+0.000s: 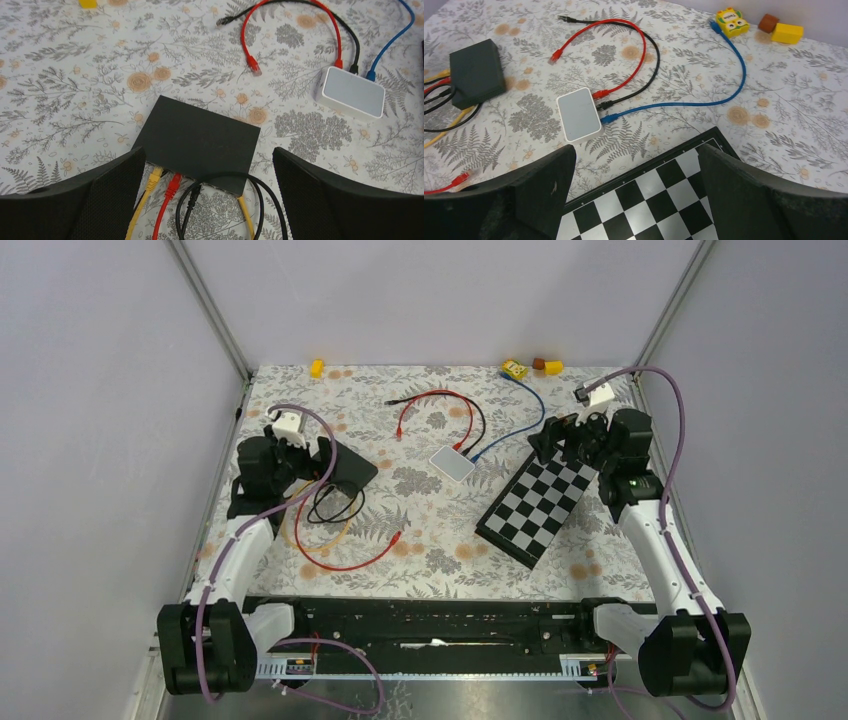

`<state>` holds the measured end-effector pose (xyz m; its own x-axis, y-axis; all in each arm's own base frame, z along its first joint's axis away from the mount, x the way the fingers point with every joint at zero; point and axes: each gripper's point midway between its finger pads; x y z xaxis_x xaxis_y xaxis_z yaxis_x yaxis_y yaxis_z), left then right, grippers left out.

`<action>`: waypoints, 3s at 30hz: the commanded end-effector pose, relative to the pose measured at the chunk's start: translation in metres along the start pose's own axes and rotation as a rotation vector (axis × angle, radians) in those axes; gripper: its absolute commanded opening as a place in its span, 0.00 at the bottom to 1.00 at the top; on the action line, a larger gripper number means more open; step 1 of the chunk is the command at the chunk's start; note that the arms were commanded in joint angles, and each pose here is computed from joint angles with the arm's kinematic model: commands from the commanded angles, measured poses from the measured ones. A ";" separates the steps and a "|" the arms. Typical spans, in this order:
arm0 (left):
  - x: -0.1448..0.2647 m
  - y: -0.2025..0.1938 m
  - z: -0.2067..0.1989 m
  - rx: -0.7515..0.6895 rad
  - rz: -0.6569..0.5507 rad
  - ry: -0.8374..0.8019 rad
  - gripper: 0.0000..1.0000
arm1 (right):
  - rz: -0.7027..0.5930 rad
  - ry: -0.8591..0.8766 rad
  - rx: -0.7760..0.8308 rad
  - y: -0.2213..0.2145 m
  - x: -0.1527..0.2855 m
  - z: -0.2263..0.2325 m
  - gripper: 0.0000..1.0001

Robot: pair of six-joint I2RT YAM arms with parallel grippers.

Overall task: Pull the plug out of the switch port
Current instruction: Move the switch port to the center of the board.

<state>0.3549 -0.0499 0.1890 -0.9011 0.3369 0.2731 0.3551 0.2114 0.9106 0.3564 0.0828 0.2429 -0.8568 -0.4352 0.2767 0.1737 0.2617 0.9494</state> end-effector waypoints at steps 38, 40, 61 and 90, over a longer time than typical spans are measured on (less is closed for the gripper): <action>-0.016 -0.007 -0.020 -0.022 0.127 -0.118 0.98 | 0.580 0.568 0.175 -0.129 -0.178 0.146 0.93; -0.015 -0.006 -0.020 -0.026 0.122 -0.116 0.98 | 0.586 0.583 0.158 -0.131 -0.180 0.150 0.92; -0.017 -0.011 -0.019 -0.029 0.134 -0.114 0.97 | 0.581 0.657 -0.038 -0.131 -0.133 0.219 0.85; -0.016 -0.007 -0.022 -0.026 0.125 -0.116 0.97 | 0.471 0.341 0.122 -0.090 -0.194 0.137 0.81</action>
<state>0.3522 -0.0738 0.1567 -0.7925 0.4494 0.4123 0.5216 0.1490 0.8401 0.4068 0.2795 0.0828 -0.4499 -0.5253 0.7222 0.3462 0.6429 0.6833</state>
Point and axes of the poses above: each gripper's point midway between its finger pads, its own x axis back along the fingers, its own z axis along the line the jaws close on, y = z × x, and after that the axes turned 14 degrees about x, right-handed
